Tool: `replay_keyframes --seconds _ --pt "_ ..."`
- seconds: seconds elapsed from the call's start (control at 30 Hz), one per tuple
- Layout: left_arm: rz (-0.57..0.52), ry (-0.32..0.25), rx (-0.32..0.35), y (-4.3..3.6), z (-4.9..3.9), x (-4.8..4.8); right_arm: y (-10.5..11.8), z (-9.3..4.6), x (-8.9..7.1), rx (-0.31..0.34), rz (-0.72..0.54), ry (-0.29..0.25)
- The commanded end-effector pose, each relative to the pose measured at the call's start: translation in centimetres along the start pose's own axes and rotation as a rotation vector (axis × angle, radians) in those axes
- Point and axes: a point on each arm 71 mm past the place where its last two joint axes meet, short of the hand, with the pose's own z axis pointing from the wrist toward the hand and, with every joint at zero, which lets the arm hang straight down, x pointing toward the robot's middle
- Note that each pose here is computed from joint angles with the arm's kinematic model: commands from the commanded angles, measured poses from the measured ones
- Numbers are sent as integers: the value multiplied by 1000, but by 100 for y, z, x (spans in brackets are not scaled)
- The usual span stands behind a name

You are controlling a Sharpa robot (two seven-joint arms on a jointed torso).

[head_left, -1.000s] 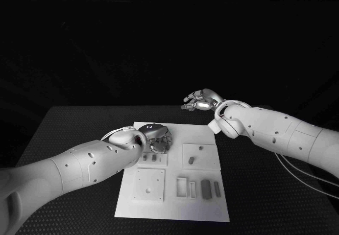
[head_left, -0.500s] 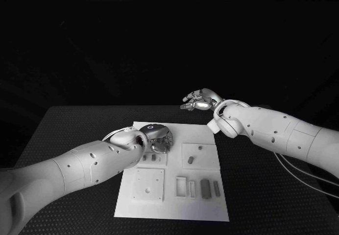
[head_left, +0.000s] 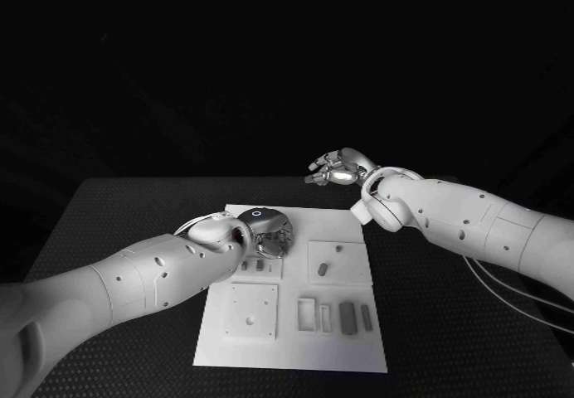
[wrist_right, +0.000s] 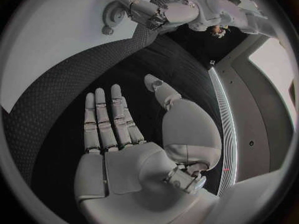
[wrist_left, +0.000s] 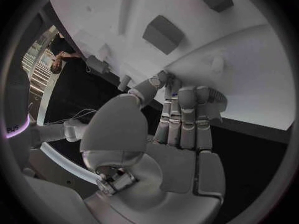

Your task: Assemble the parts on the task board

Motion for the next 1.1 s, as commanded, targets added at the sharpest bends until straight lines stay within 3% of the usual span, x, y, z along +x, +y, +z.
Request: replay_keyframes --seconds 0.03,0.5,1.1 --pt "62 155 -48 60 -42 241 11 -1 14 -13 2 14" --pt "87 149 -60 75 -60 247 13 -4 13 -14 3 14" --pt "60 2 -15 64 -102 163 12 -9 8 -16 3 12"
